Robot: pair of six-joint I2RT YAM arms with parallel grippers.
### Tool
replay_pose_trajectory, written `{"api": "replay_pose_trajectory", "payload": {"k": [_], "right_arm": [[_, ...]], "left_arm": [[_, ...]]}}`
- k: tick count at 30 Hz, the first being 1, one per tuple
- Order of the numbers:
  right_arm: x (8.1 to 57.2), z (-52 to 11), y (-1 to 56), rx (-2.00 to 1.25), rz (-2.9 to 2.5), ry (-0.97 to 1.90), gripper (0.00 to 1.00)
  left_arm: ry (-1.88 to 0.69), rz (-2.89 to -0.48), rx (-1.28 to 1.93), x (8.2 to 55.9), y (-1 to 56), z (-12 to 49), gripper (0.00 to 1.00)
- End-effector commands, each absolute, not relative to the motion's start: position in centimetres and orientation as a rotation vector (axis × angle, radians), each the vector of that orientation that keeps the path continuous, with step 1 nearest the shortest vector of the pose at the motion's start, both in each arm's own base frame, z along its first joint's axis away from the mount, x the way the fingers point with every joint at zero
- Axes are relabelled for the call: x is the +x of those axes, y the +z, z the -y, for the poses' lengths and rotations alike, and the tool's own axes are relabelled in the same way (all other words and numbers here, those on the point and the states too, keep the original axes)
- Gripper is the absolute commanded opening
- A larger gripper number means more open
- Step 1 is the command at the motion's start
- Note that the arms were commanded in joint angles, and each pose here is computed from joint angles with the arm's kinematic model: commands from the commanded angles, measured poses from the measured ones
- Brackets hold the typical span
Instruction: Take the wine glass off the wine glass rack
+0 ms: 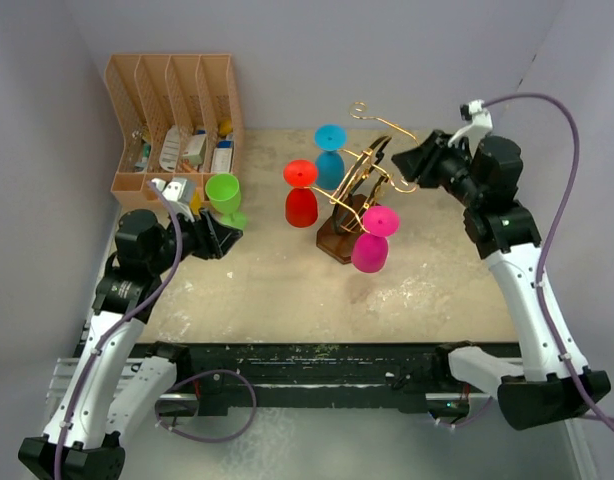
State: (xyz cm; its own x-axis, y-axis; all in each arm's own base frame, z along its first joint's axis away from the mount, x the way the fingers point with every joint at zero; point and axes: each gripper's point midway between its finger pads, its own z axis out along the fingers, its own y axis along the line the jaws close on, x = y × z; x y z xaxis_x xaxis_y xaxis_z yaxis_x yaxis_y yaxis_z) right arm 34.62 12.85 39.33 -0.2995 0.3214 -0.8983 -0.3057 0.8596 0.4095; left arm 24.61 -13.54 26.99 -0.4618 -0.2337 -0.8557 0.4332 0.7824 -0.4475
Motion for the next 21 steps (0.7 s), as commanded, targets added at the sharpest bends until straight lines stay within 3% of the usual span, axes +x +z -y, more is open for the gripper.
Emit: {"api": "replay_pose_trajectory", "payload": {"k": [1,7,21], "right_arm": [[30.8,-14.9,38.5,0.064,-1.753,1.055,0.39],[28.0,-13.5,33.3,0.211,-1.837,1.098,0.42],[26.3,-11.9,30.6,0.313,-1.911,0.981,0.43]], "left_arm": [[-0.781,-1.828,0.216,24.1,29.1,13.8,0.55],[-0.796,-1.841,0.227,23.8,28.8,14.0,0.55],[-0.804,-1.848,0.224,23.4,28.7,14.0,0.55]]}}
